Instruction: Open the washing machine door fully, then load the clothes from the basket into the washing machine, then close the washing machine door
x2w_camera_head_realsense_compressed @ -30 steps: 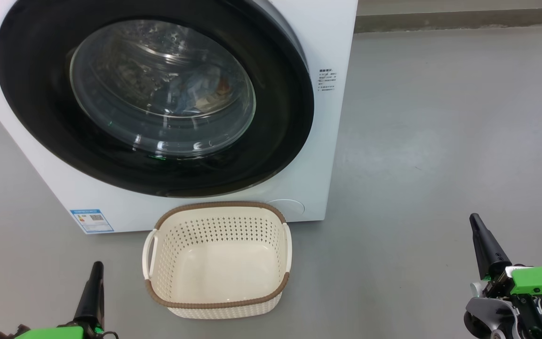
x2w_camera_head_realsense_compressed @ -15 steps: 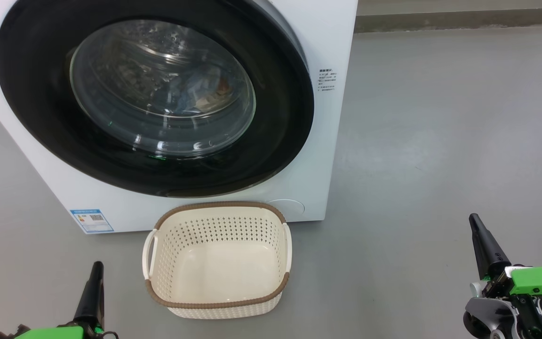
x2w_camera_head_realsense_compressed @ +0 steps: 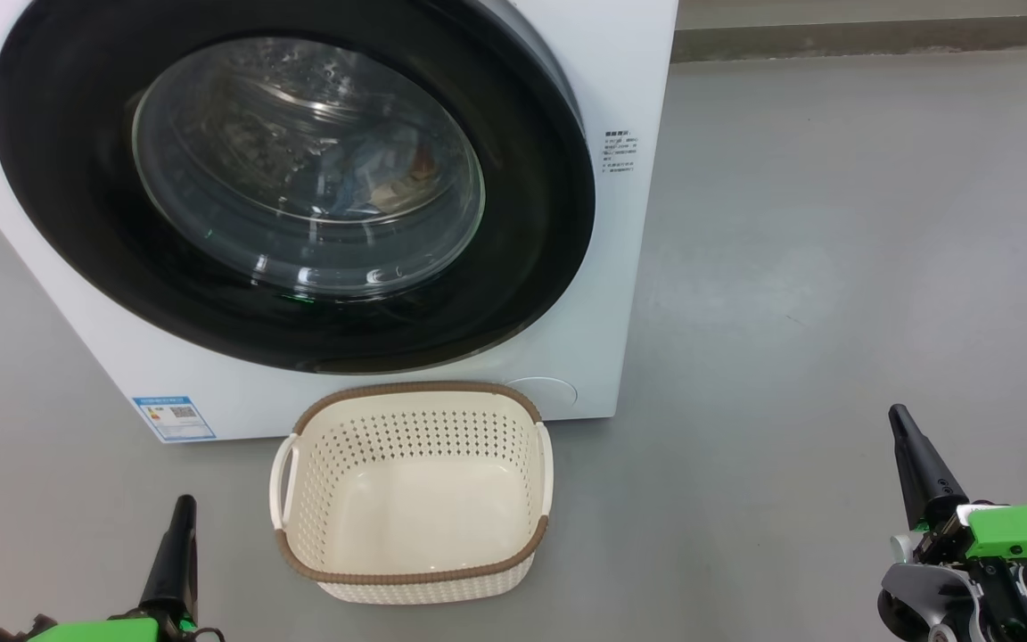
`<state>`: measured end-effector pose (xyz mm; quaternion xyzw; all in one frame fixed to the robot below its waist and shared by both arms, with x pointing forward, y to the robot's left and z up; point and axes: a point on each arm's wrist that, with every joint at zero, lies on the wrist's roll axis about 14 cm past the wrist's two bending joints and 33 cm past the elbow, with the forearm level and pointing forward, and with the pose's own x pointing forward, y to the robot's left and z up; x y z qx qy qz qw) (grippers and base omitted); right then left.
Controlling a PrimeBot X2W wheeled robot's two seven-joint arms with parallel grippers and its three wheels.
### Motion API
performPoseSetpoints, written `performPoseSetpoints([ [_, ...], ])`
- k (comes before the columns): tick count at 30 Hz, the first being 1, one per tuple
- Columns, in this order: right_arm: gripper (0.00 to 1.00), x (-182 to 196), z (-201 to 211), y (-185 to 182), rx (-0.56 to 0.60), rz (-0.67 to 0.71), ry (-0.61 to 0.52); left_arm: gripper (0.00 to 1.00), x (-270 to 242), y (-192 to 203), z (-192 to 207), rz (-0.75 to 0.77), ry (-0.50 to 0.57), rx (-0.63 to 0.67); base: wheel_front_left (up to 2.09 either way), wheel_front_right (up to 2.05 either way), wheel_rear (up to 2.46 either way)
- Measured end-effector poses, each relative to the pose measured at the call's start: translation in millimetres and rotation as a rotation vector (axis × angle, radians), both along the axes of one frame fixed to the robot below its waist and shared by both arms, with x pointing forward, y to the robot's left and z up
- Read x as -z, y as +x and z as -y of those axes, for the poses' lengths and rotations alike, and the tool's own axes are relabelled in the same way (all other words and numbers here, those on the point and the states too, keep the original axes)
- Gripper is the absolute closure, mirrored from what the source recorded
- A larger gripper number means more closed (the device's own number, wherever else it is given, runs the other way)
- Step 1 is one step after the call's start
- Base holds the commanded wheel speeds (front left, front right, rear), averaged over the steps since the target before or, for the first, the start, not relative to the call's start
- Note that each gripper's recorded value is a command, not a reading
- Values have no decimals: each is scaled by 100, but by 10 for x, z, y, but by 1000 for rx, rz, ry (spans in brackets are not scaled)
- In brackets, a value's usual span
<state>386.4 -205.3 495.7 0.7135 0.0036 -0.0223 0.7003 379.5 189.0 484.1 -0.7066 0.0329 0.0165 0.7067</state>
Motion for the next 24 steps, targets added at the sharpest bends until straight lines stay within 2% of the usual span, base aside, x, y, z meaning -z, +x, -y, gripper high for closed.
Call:
performPoseSetpoints([
  [24,100,1,0,0,1,0,1,100,0,0,0,0,0,0,0,0,0],
])
